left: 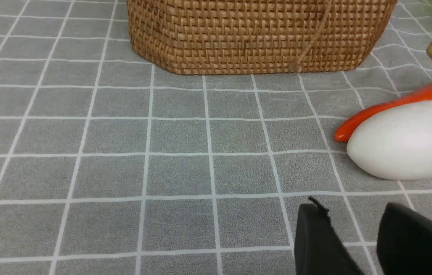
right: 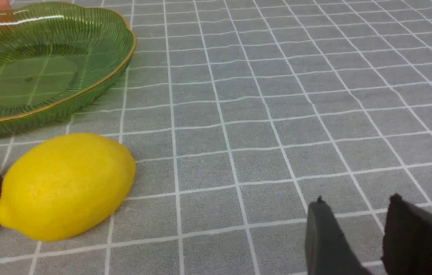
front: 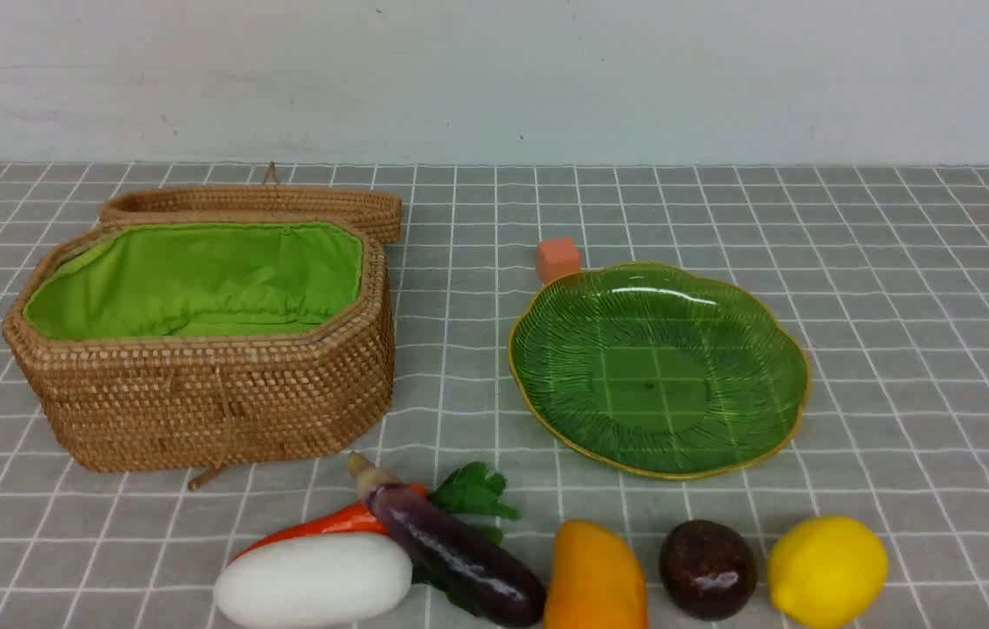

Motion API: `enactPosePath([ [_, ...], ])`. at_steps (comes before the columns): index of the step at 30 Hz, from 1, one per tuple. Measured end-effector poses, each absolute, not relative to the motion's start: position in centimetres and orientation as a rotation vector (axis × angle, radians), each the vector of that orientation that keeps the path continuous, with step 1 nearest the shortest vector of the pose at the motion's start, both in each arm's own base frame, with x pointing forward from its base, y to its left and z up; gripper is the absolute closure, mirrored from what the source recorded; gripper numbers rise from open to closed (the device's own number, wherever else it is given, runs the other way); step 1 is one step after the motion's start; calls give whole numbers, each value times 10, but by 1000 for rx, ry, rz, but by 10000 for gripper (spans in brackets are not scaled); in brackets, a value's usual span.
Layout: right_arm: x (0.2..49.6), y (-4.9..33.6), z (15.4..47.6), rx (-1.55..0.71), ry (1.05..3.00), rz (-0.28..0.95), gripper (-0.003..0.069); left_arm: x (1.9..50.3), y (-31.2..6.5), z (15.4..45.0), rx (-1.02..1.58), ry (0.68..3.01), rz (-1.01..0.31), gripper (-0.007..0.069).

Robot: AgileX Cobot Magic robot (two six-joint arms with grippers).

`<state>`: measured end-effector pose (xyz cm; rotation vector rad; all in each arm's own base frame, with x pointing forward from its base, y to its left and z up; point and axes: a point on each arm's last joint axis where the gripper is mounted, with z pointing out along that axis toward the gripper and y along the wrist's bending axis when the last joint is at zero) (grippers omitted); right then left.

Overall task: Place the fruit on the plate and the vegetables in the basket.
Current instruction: Take a daikon with your left arm and place it on the basket on the left.

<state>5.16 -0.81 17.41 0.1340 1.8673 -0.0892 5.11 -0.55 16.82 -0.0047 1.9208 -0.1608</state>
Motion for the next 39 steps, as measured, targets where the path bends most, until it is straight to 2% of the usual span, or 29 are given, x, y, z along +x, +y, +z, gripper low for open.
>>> enactPosePath([
  [33,52,-8,174,134,1867,-89,418,52,-5,169,1,1904,-155,388],
  [35,52,-8,174,134,1867,-89,418,54,-8,178,-61,1793,-243,388],
  [36,52,-8,174,134,1867,-89,418,54,-8,178,-65,1793,-246,388],
  [37,52,-8,174,134,1867,-89,418,56,-9,189,-161,1669,-367,388],
  [38,52,-8,174,134,1867,-89,418,56,-9,190,-175,1654,-383,388],
  [39,52,-8,174,134,1867,-89,418,56,-8,200,-310,1530,-535,388],
])
